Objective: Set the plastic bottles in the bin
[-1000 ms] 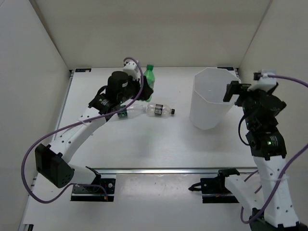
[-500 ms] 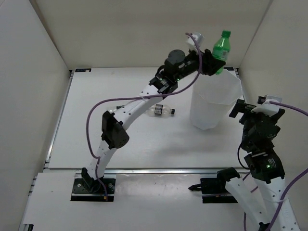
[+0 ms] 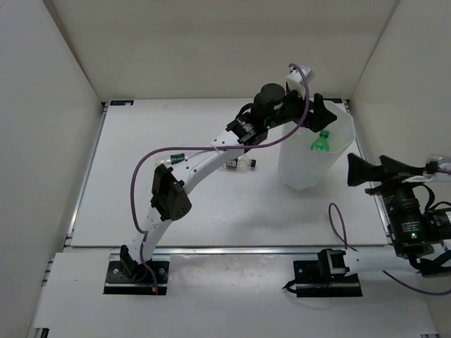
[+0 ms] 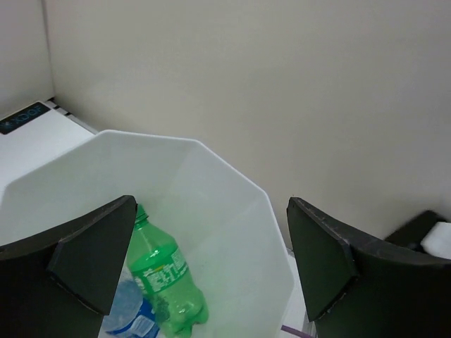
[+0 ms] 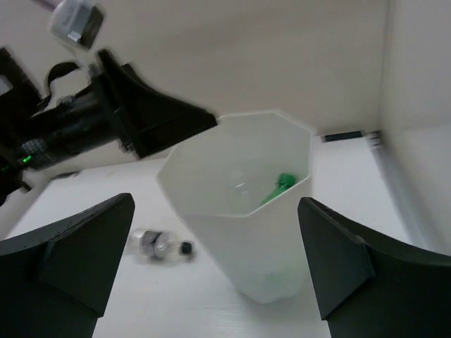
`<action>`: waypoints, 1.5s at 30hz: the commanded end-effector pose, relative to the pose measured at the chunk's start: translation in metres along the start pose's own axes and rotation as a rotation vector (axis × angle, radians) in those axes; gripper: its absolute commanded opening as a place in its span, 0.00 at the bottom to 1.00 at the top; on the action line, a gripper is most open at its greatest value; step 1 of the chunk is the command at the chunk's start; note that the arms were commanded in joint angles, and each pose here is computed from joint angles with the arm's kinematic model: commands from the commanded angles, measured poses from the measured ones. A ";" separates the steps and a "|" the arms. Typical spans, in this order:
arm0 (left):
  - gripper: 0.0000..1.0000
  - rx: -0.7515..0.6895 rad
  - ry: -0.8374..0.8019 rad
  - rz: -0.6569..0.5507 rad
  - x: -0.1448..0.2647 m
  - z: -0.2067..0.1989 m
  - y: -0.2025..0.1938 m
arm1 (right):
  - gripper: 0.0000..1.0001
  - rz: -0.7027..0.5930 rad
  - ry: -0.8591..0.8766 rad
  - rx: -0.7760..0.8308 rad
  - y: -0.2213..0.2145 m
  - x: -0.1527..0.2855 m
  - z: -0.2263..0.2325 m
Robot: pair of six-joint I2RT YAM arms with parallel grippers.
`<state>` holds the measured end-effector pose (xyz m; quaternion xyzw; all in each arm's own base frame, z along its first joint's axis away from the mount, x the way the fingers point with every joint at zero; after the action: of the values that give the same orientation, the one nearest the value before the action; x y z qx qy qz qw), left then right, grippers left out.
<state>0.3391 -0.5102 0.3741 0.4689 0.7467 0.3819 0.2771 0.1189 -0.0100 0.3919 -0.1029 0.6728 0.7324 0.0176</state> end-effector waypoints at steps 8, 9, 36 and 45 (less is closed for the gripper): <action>0.99 -0.159 0.040 -0.171 0.075 -0.067 0.096 | 0.99 0.021 -0.653 0.625 0.077 -0.049 -0.007; 0.98 -0.183 0.072 -0.146 0.080 -0.066 0.096 | 0.99 0.030 -0.651 0.660 0.075 -0.056 -0.002; 0.98 0.095 1.322 -0.069 0.495 0.081 -0.002 | 0.97 0.557 1.046 0.604 -0.133 -0.194 0.267; 0.99 0.119 1.309 -0.076 0.506 0.063 -0.010 | 0.98 0.744 1.150 0.466 -0.234 -0.222 0.266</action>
<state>0.1887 -0.0341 0.2994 0.1262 0.7912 0.5442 -0.2489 0.3273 0.2999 0.2326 -0.2271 0.7349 0.3316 -0.5462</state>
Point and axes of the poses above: each gripper's point midway between its finger pads, its own x axis back along the fingers, its own z axis along the line the jaws close on, y = z × x, the point moved 6 cm from there along x, back along the fingers, and after that the axes turned 12 degrees about x, right-handed, at the moved point
